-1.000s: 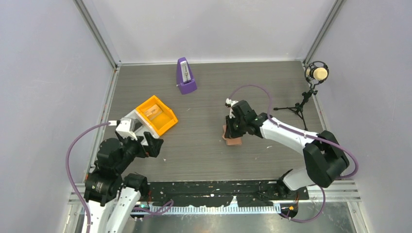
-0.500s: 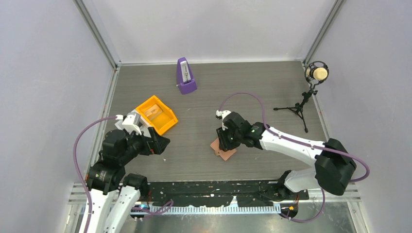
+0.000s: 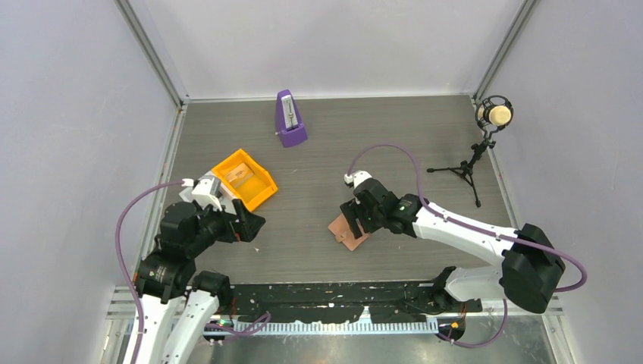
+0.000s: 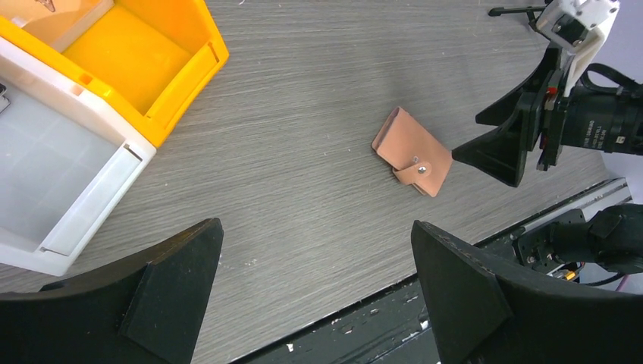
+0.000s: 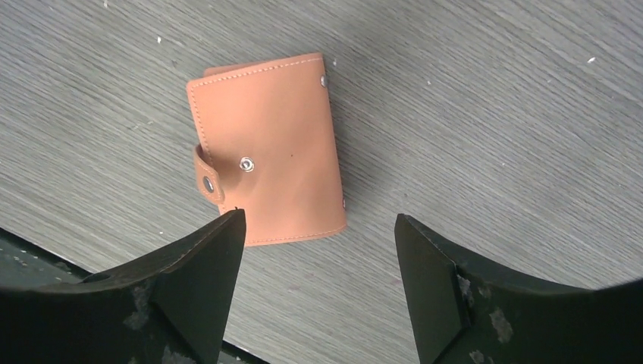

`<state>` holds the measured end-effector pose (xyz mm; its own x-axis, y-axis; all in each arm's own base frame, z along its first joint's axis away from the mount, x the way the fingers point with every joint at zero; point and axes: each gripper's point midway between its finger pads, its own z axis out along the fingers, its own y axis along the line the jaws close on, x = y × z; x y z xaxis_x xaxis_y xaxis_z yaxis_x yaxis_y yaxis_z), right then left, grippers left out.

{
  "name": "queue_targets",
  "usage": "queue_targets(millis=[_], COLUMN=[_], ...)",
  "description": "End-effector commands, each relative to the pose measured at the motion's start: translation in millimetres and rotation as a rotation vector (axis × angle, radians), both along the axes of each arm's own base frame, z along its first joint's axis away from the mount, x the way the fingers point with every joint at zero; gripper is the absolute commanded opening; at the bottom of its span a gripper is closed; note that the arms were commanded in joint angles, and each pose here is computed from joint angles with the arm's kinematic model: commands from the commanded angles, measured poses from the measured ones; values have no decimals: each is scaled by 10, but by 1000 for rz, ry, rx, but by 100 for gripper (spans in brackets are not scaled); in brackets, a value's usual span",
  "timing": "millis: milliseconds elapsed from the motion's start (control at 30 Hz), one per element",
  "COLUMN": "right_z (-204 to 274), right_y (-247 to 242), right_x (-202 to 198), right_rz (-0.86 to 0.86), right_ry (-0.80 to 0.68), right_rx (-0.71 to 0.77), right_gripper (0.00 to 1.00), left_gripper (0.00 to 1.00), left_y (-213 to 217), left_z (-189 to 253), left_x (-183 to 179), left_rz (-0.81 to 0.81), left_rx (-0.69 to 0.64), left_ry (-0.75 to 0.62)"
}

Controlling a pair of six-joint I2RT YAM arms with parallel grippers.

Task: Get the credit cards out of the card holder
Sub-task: Move the card holder to the center of the board, then open the card holder at the center of the board.

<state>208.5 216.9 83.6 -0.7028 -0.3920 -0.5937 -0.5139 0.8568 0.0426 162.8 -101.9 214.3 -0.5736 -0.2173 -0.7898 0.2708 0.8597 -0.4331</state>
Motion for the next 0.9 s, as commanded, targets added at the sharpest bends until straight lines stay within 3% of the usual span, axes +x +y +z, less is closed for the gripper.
queue_targets(millis=[0,300,533,867], right_z=[-21,-126,-266,-390], right_y=[40,272,336,358], right_x=[7,-114,-194,-260], right_rz=[35,95,125,125], right_ry=[-40,-82,-94,-147], right_rx=[7,-10,-104,-222], right_gripper=[80,79,74,74], left_gripper=[99,99,99,99], left_y=[27,63,92,114], left_z=[118,89,83,74], left_x=[43,34,27,31], left_rz=[7,24,38,48], left_rx=[6,15,21,27], left_ry=[-72,-79,-91,-96])
